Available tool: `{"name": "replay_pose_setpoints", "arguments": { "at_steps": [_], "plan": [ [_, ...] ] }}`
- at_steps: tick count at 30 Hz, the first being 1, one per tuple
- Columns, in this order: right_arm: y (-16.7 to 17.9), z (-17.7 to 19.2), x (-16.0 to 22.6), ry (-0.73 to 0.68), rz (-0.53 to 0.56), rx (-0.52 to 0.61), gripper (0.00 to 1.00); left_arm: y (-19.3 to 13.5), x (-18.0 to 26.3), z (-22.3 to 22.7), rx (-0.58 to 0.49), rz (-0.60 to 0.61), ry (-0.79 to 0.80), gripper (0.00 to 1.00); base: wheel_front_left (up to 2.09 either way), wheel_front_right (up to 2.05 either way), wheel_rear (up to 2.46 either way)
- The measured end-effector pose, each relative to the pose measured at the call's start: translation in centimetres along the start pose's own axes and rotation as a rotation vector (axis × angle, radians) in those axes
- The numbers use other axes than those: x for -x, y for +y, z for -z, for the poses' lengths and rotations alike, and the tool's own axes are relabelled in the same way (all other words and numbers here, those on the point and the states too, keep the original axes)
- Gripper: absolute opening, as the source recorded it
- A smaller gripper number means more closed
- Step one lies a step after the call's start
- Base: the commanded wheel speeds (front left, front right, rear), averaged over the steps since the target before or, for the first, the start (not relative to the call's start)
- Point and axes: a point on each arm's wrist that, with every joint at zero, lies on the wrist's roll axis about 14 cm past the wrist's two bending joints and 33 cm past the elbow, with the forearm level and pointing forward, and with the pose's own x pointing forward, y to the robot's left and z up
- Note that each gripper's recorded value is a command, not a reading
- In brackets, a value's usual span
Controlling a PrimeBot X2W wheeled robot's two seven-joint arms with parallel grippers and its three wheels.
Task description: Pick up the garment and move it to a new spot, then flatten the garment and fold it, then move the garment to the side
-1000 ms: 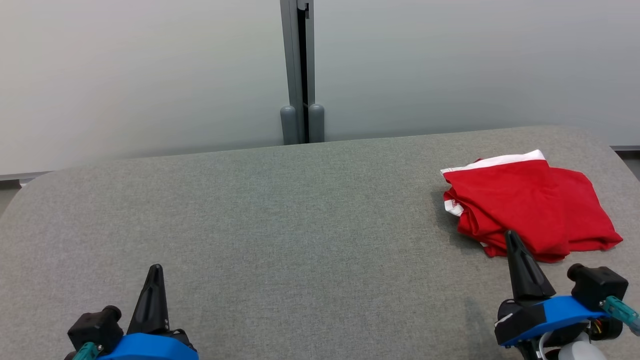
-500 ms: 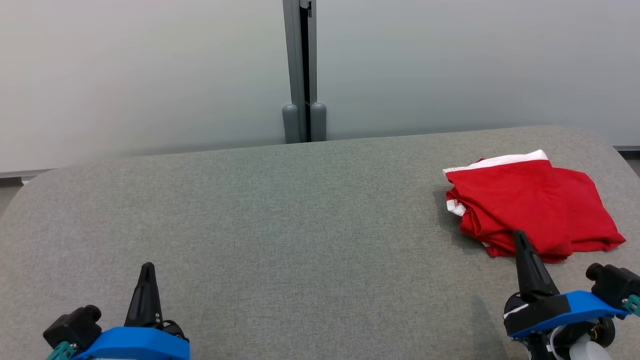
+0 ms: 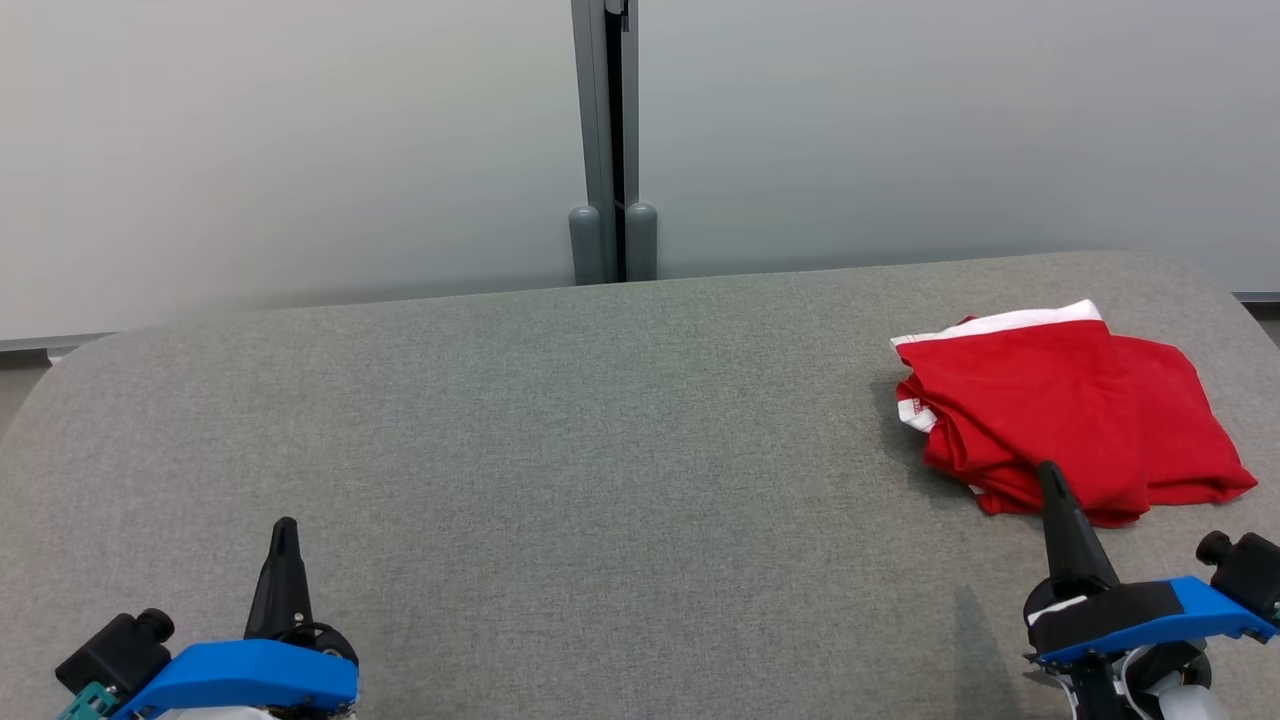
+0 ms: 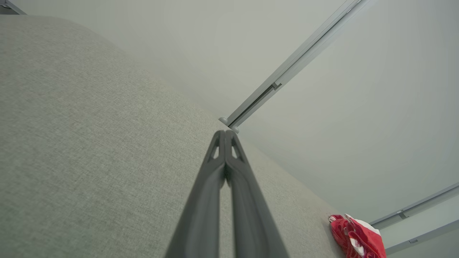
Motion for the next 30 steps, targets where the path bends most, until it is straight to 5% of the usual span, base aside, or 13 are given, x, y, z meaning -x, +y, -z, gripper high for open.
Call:
{"name": "replay_pose_setpoints", "arguments": {
  "at_steps": [30],
  "plan": [
    [-0.1, 0.15, -0.35, 0.019, 0.024, -0.359, 0.0, -0.03, -0.58, -1.05, 0.357, -0.01, -0.007, 0.0, 0.0, 0.0, 0.0]
  ]
}}
